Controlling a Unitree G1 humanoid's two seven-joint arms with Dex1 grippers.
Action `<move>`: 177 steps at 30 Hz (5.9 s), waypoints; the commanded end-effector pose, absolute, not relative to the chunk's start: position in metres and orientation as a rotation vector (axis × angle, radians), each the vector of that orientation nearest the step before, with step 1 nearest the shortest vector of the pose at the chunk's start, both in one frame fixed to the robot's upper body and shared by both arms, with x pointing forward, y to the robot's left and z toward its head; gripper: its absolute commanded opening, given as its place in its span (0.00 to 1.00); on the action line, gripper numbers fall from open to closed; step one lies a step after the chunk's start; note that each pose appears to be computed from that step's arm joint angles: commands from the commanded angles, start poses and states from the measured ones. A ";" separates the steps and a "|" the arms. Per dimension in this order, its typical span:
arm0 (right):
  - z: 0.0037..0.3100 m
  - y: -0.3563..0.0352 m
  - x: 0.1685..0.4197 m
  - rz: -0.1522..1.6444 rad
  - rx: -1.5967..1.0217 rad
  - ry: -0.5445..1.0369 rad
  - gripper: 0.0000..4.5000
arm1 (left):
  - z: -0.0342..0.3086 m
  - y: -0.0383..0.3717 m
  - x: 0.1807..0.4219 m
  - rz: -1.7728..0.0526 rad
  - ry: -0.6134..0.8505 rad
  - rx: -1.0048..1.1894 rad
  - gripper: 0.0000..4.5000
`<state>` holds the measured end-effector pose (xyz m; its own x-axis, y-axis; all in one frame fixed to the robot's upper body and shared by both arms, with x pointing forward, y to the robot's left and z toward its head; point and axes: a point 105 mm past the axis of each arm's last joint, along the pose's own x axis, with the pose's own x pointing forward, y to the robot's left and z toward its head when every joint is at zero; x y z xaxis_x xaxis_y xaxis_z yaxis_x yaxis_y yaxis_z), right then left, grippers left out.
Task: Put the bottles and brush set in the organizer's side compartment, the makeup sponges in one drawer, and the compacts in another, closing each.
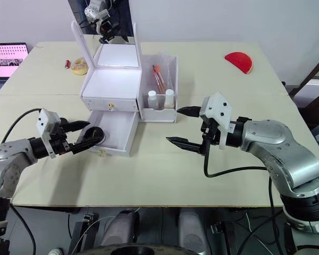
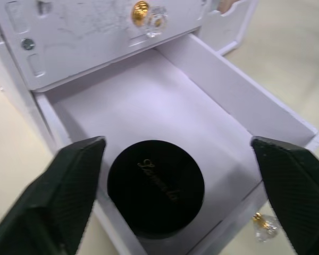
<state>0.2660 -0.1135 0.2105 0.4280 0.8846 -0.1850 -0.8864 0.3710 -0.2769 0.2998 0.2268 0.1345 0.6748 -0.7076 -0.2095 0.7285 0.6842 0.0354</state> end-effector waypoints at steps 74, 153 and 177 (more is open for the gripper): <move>0.224 -0.073 0.268 1.304 -0.379 -0.083 1.00 | 0.109 0.332 0.330 -0.053 0.142 0.098 0.99; 0.226 -0.073 0.280 1.227 -0.317 -0.125 1.00 | 0.175 0.188 0.240 -1.064 0.191 0.101 0.67; 0.224 -0.079 0.273 1.203 -0.310 -0.103 1.00 | 0.121 0.202 0.286 -0.951 0.275 0.665 0.01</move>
<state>0.2789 -0.0796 0.2116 0.3664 0.9229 -0.1181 -0.9108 0.3298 -0.2485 0.2780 0.1997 0.1144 0.5192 -0.6827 -0.5141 0.8539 0.3880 0.3470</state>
